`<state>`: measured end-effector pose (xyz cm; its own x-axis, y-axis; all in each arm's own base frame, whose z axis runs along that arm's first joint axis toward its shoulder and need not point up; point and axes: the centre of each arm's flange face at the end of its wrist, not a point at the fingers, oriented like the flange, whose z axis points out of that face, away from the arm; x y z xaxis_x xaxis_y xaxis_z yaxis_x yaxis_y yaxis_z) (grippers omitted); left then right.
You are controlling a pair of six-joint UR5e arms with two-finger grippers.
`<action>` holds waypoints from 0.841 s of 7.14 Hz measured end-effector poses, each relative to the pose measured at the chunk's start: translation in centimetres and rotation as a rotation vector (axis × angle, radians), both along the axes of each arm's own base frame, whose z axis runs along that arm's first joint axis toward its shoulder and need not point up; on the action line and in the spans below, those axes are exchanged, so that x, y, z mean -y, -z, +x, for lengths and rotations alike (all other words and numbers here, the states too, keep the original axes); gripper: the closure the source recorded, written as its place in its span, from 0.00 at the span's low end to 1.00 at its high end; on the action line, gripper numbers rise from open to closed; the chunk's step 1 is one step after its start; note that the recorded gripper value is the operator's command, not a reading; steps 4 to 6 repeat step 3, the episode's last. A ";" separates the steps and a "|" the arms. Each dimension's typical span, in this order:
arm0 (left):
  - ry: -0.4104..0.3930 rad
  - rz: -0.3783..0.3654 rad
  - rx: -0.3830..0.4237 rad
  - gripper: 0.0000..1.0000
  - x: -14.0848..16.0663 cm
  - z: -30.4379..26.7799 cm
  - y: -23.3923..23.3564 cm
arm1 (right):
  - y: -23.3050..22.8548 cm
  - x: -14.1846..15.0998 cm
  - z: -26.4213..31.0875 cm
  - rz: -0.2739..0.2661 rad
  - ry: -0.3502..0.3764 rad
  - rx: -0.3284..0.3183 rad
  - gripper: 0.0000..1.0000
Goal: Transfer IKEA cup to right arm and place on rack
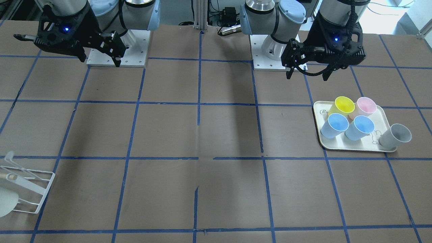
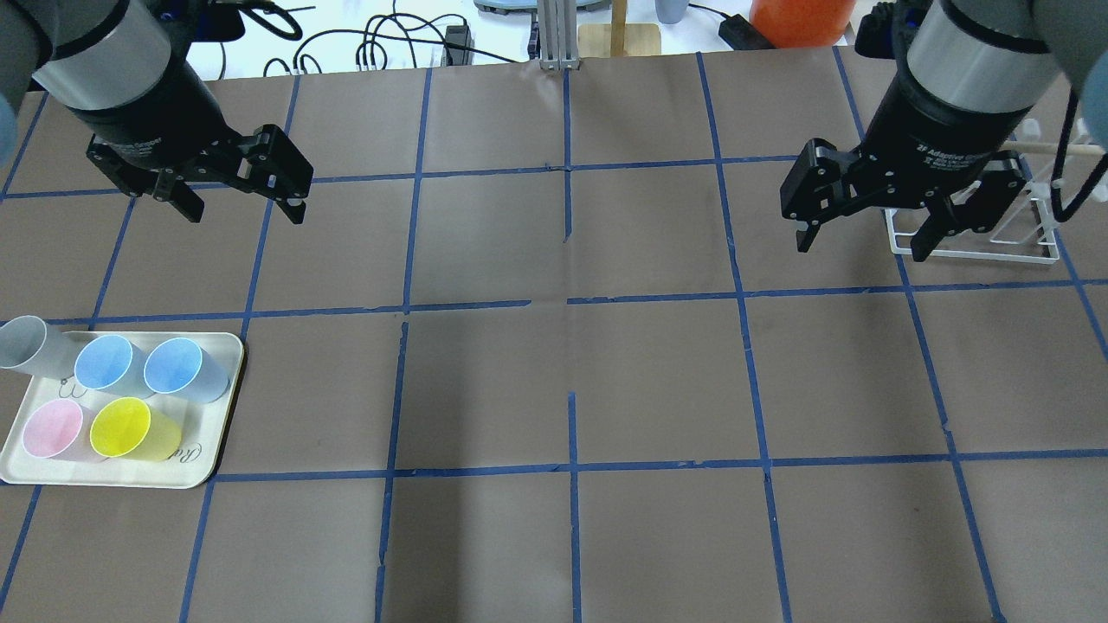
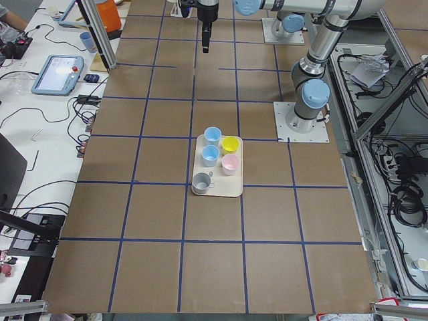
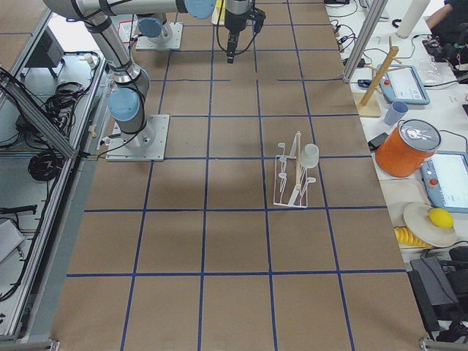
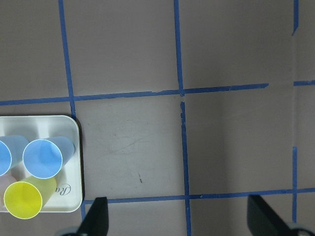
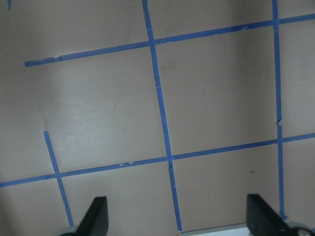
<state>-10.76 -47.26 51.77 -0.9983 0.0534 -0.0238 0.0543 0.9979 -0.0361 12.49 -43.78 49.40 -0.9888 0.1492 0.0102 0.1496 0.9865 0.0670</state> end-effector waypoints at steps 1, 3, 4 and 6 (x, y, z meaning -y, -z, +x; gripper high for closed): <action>0.000 0.000 0.001 0.00 0.0 0.0 0.0 | 0.0 0.2 0.0 -0.014 0.001 0.001 0.00; 0.000 -0.001 0.001 0.00 0.0 0.0 0.0 | -0.1 0.3 -0.1 -0.022 0.001 -0.004 0.00; 0.000 -0.001 0.001 0.00 0.0 0.0 0.0 | -0.1 0.3 -0.1 -0.022 0.001 -0.004 0.00; 0.000 -0.001 0.001 0.00 0.0 0.0 0.0 | -0.1 0.3 -0.1 -0.022 0.001 -0.004 0.00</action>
